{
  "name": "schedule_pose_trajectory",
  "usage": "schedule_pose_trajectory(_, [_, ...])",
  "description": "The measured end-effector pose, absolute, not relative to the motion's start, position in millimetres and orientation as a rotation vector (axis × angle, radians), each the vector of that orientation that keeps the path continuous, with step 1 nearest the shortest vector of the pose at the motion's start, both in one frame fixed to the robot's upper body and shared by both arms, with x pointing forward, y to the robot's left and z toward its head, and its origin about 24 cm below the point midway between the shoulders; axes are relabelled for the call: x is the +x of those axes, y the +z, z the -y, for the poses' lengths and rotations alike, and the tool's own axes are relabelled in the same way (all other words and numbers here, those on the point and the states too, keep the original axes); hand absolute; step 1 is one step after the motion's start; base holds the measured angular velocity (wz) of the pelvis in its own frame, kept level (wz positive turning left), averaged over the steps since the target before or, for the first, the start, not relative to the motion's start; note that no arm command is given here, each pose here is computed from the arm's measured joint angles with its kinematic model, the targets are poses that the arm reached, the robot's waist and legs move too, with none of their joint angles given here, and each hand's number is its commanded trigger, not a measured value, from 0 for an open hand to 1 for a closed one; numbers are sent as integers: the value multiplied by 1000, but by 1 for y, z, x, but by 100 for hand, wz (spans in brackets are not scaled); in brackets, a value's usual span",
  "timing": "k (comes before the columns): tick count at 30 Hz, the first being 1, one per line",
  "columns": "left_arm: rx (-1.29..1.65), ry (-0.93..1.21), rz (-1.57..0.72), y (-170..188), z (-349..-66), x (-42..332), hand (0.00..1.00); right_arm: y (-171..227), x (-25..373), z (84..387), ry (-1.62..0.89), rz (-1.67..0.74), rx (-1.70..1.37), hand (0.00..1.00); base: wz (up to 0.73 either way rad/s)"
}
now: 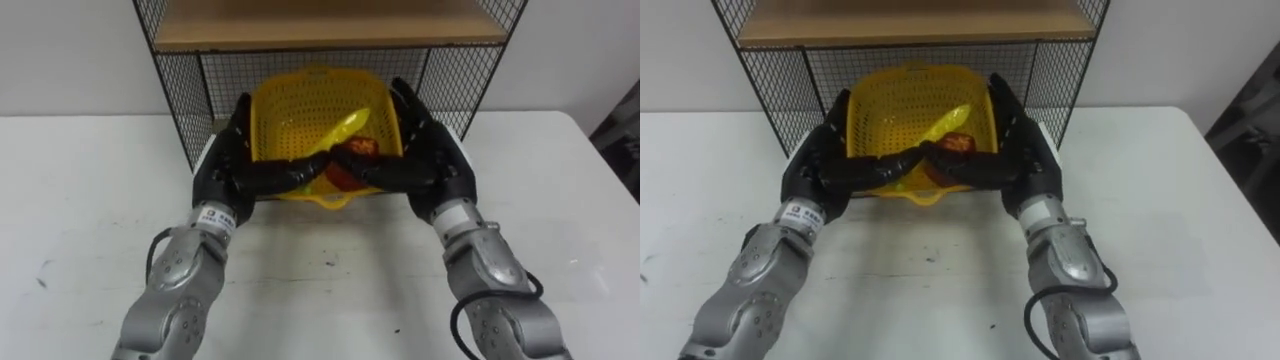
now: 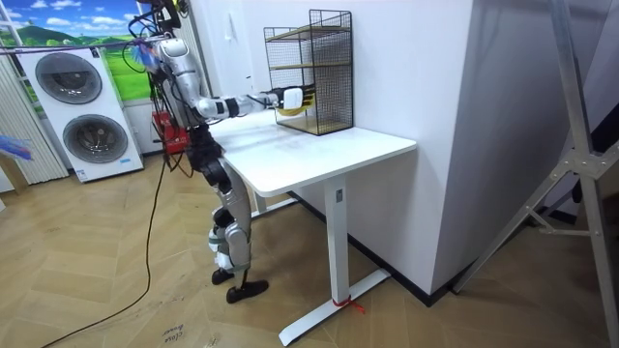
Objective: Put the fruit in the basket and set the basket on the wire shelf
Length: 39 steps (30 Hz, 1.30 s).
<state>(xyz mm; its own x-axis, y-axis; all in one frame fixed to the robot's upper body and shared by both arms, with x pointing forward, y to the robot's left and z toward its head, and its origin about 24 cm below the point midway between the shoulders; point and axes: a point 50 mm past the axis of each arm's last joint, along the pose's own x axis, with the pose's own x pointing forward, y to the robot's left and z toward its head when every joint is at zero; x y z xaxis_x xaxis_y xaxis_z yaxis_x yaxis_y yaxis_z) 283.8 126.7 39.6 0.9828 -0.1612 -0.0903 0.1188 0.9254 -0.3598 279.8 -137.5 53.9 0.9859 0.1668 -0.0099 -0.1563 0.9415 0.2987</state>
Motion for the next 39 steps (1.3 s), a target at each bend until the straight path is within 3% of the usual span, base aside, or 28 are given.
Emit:
schedule_pose_trajectory(12, [-314,-76,-289,33,-126,317,0,49,308,134,112,-172,347,0,0])
schedule_pose_trajectory(21, [-359,-9,-331,52,-130,345,0,62,341,126,74,-258,474,0,-1])
schedule_pose_trajectory(39, [-398,12,-404,50,-138,347,0,50,357,129,56,-394,552,0,-1])
